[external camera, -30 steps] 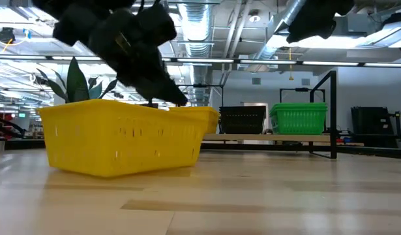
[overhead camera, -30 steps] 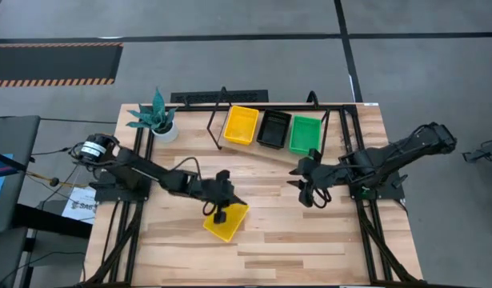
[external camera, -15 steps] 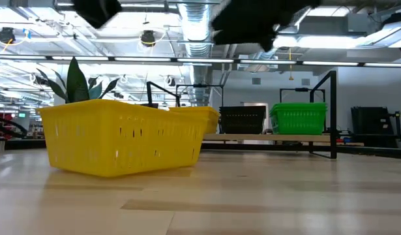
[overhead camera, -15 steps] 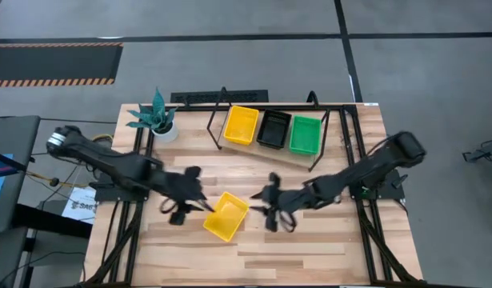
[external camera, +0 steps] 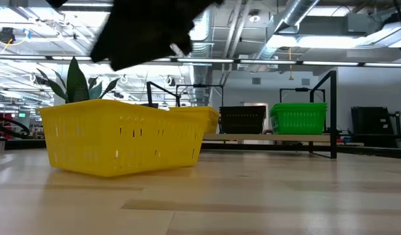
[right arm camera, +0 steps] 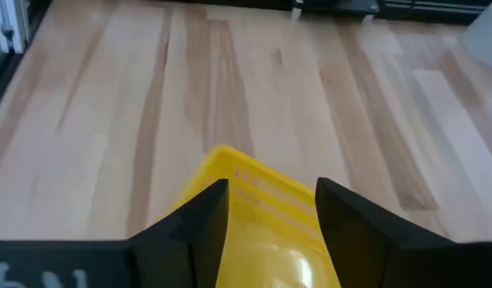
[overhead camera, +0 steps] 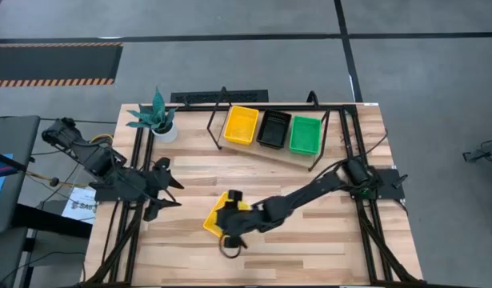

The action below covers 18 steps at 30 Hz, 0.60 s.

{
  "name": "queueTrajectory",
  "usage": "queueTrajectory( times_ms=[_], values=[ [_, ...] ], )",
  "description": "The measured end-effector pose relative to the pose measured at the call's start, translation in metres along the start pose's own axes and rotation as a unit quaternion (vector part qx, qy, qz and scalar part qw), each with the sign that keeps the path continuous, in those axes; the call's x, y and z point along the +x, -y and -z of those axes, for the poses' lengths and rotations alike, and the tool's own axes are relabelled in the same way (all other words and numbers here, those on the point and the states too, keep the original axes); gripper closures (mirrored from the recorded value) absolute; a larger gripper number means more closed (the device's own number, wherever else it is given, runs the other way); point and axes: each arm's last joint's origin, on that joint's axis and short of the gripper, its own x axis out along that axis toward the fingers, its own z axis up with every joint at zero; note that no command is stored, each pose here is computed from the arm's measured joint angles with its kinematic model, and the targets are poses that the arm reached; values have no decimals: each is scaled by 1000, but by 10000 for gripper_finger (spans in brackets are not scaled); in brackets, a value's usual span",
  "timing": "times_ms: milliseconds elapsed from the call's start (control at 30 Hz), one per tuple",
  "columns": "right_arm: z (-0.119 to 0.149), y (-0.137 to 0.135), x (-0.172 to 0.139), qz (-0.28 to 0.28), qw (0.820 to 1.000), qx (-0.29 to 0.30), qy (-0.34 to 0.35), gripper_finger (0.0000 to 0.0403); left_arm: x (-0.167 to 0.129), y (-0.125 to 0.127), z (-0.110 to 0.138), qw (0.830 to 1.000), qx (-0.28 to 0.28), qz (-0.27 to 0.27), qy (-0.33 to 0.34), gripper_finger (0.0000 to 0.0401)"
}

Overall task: Stack baskets on shelf by color
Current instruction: Stack the yellow bin on top of the yellow bin on the shelf

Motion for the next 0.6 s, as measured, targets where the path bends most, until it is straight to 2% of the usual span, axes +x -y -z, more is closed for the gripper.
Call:
queueTrajectory(
  times_ms=[133,233,433,600],
  values=[
    [-15,-15,14,-2,1000,13,-10,185,-2,0,6,1000,-1,-4,-21,157],
    [-16,-27,23,-5,1000,20,-19,186,-2,0,11,999,-2,-12,-45,157],
    [-3,-47,44,-5,998,46,-43,192,-1,2,19,996,-4,-26,-83,157],
    [13,-54,54,4,995,72,-76,193,-3,3,22,996,-10,-24,-89,157]
  ],
)
